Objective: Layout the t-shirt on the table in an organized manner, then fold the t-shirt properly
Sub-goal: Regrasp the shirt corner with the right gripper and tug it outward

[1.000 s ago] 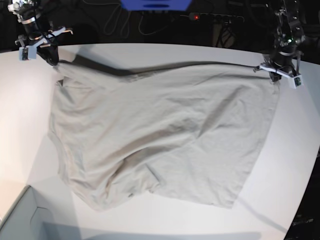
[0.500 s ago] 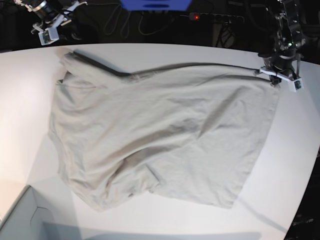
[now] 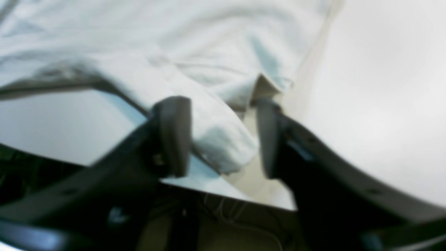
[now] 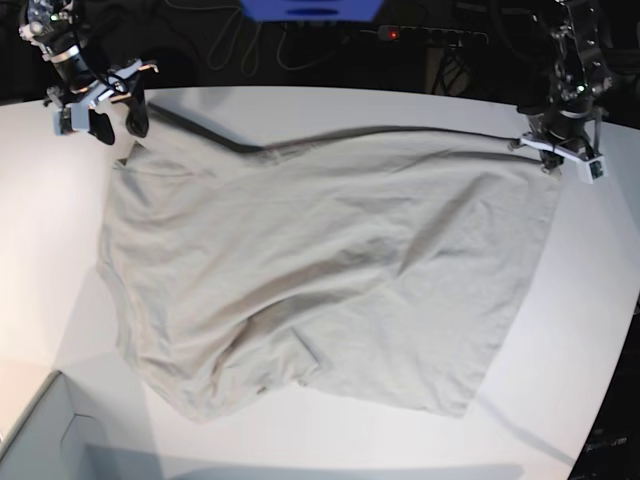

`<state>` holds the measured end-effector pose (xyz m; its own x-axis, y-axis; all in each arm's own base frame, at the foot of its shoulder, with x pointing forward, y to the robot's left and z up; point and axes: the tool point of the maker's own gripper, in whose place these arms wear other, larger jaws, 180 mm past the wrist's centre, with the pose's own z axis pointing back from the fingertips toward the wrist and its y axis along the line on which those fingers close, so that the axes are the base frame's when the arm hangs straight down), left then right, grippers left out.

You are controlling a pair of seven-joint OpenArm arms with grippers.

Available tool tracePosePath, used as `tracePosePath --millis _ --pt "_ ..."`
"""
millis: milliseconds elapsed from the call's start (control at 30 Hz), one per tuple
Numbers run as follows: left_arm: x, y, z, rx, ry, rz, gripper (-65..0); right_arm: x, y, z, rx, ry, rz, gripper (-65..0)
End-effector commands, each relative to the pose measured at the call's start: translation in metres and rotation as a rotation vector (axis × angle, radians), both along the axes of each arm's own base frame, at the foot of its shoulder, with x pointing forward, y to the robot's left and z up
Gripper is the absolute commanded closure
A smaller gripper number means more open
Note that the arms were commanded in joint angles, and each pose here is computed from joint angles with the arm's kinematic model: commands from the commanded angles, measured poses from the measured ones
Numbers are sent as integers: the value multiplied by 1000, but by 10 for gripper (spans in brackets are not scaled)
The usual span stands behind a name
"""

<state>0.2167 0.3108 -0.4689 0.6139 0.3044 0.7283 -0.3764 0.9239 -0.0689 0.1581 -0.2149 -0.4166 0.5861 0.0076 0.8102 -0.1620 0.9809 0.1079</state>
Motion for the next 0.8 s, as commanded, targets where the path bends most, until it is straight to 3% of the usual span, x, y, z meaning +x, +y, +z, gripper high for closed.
tracePosePath --millis 0,133,567,633,767 --pt "6 7 10 23 -32 0 0 3 -1 8 4 -26 13 -379" --pt "6 8 10 25 -32 -1 0 4 -1 7 4 -19 16 -422" --pt "6 7 10 23 -32 0 0 0 -5 -17 30 40 0 -419" --pt "6 7 10 23 -32 0 0 -1 1 -19 38 45 18 -388" --pt "6 7 10 23 -32 0 0 -2 11 -22 42 63 67 -240"
